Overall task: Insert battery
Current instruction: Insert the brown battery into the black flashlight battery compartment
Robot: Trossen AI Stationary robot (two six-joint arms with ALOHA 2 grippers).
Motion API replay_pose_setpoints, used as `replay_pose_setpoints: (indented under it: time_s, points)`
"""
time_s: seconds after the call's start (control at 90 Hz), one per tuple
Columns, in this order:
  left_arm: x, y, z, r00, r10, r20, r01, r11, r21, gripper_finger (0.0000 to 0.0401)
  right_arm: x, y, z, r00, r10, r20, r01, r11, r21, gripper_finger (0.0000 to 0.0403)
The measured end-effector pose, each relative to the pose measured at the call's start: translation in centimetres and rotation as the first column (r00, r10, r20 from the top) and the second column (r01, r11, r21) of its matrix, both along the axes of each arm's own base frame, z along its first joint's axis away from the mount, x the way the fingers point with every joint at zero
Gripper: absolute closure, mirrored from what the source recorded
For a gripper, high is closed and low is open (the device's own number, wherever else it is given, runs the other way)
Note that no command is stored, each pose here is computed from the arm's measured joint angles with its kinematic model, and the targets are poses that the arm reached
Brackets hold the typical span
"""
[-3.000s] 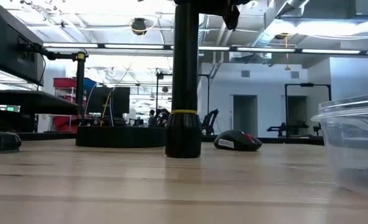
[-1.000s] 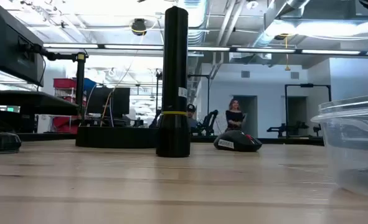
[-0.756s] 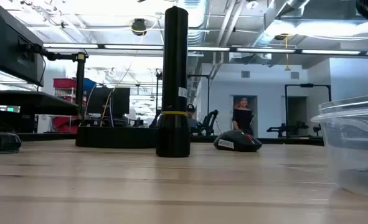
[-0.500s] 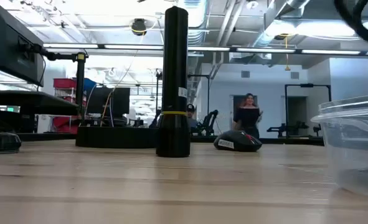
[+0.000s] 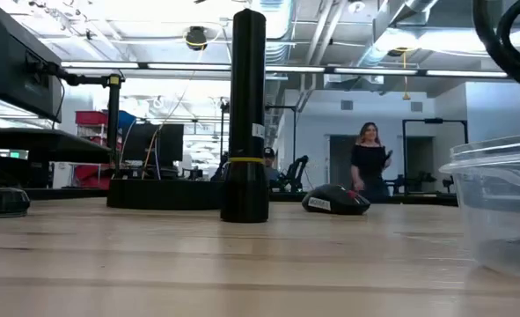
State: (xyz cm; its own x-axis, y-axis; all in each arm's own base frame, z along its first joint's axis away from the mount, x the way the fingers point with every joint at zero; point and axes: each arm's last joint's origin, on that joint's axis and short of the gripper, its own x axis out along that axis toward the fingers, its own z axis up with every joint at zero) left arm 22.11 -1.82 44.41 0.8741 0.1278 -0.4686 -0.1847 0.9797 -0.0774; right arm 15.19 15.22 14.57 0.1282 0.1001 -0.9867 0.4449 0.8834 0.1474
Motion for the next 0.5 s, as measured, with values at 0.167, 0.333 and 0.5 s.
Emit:
replay_pose_setpoints:
  time_s: [0.167, 0.333, 0.5]
  points:
    - [0.0, 0.0, 0.0, 1.000, 0.000, 0.000, 0.000, 1.000, 0.000, 0.0401, -0.6, -0.2, 4.4, 0.999, 0.030, 0.041, -0.037, 0.985, 0.171, 0.0381]
    - [0.0, 0.0, 0.0, 1.000, -0.003, -0.001, 0.003, 1.000, 0.004, 0.0401, -1.6, -1.1, 8.1, 0.989, 0.000, 0.150, -0.044, 0.956, 0.290, 0.0381]
    - [0.1, 0.0, 0.1, 1.000, -0.005, 0.012, 0.005, 1.000, 0.007, 0.0401, -0.9, -2.0, 11.6, 0.895, -0.107, 0.432, -0.056, 0.936, 0.347, 0.0381]
